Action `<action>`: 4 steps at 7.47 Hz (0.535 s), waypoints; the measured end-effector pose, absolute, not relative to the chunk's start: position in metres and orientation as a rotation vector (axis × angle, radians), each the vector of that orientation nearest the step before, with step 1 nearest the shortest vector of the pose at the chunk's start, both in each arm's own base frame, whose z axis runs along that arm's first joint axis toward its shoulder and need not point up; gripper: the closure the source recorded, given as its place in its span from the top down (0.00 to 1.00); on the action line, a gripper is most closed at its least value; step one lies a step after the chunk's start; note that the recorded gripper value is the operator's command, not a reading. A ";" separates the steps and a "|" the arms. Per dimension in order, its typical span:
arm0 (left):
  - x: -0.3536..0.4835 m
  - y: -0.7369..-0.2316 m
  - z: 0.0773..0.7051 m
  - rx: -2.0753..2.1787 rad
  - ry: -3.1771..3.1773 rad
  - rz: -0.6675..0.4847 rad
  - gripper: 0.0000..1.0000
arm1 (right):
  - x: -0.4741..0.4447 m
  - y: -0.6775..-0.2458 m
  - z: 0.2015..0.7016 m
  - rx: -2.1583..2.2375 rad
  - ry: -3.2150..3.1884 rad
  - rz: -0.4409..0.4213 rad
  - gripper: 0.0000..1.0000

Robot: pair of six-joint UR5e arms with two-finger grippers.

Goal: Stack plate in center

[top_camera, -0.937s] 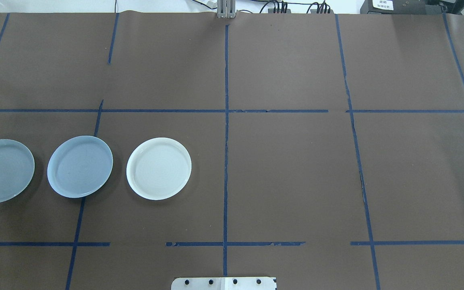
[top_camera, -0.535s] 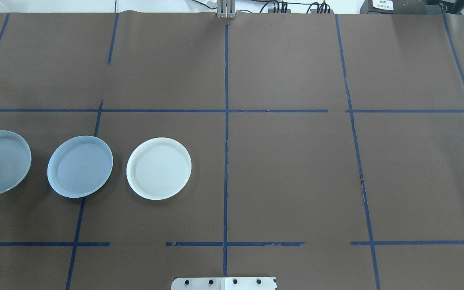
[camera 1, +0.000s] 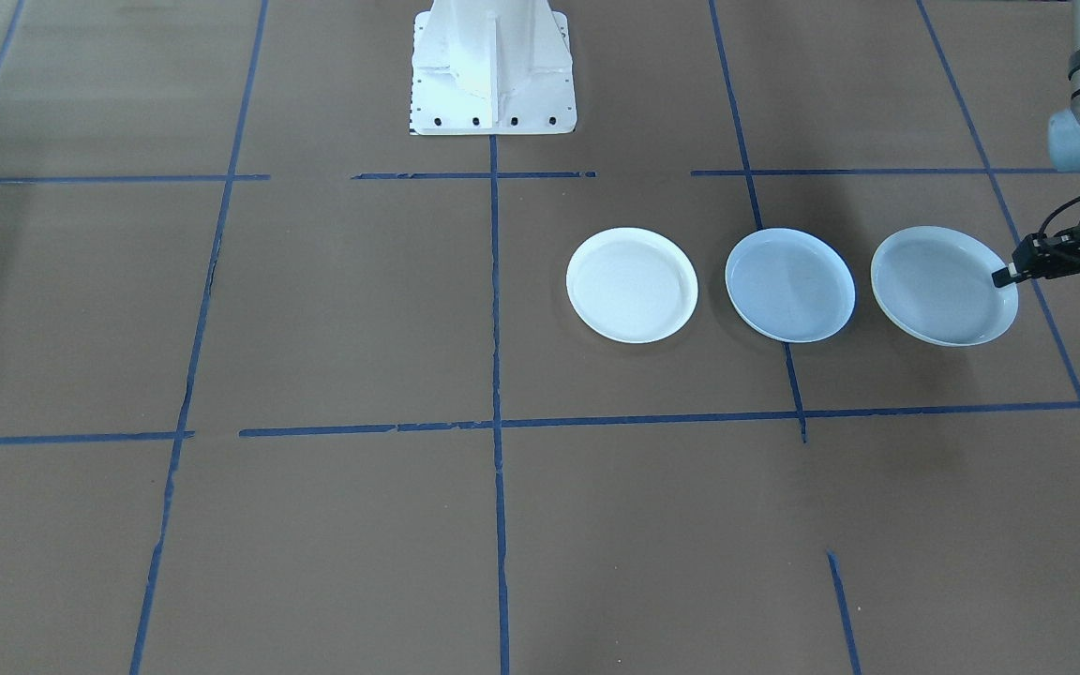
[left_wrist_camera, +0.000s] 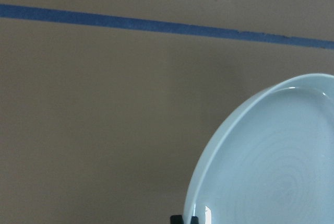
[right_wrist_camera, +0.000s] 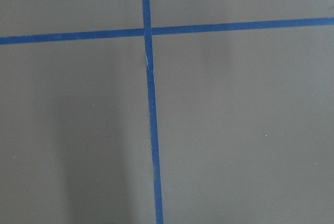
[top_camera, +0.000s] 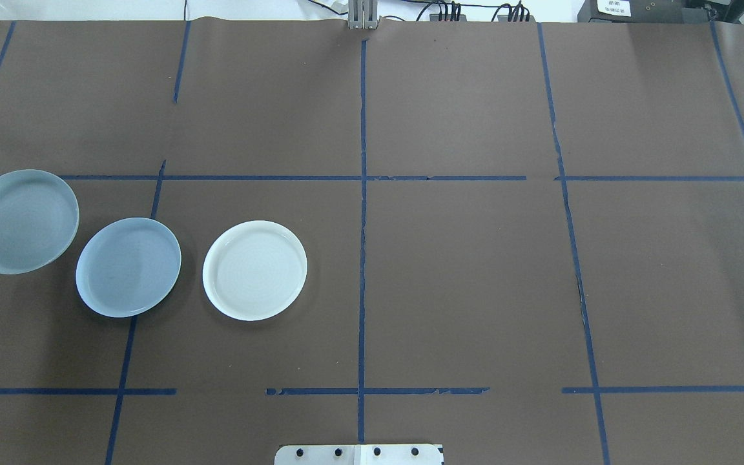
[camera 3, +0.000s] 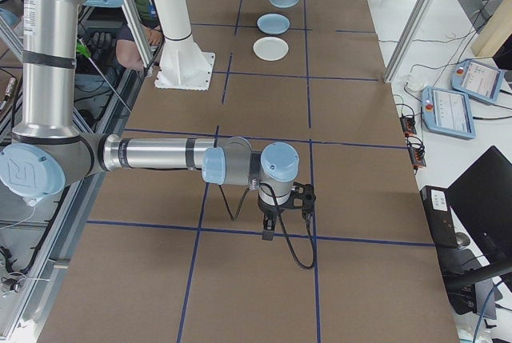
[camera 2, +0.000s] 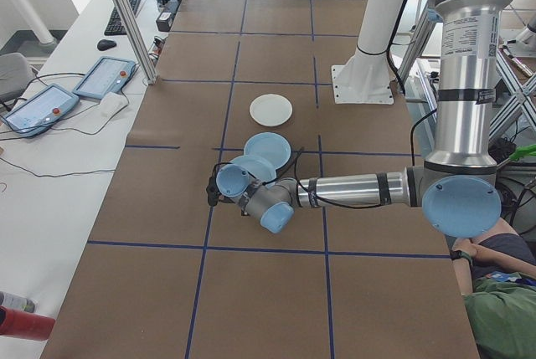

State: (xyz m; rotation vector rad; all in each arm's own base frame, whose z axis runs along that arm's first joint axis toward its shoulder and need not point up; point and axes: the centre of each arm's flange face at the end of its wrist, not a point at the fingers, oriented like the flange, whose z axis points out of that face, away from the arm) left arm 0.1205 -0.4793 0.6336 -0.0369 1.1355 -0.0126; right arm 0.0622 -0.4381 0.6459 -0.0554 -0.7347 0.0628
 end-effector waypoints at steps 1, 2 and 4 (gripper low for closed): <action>0.137 -0.479 0.620 -0.044 1.125 -0.023 0.00 | 0.062 -0.438 0.646 -0.055 -0.735 0.063 1.00; 0.159 -0.476 0.608 -0.048 1.110 -0.032 0.00 | 0.062 -0.438 0.646 -0.055 -0.735 0.063 1.00; 0.195 -0.463 0.592 -0.062 1.129 -0.041 0.00 | 0.062 -0.438 0.646 -0.055 -0.735 0.063 1.00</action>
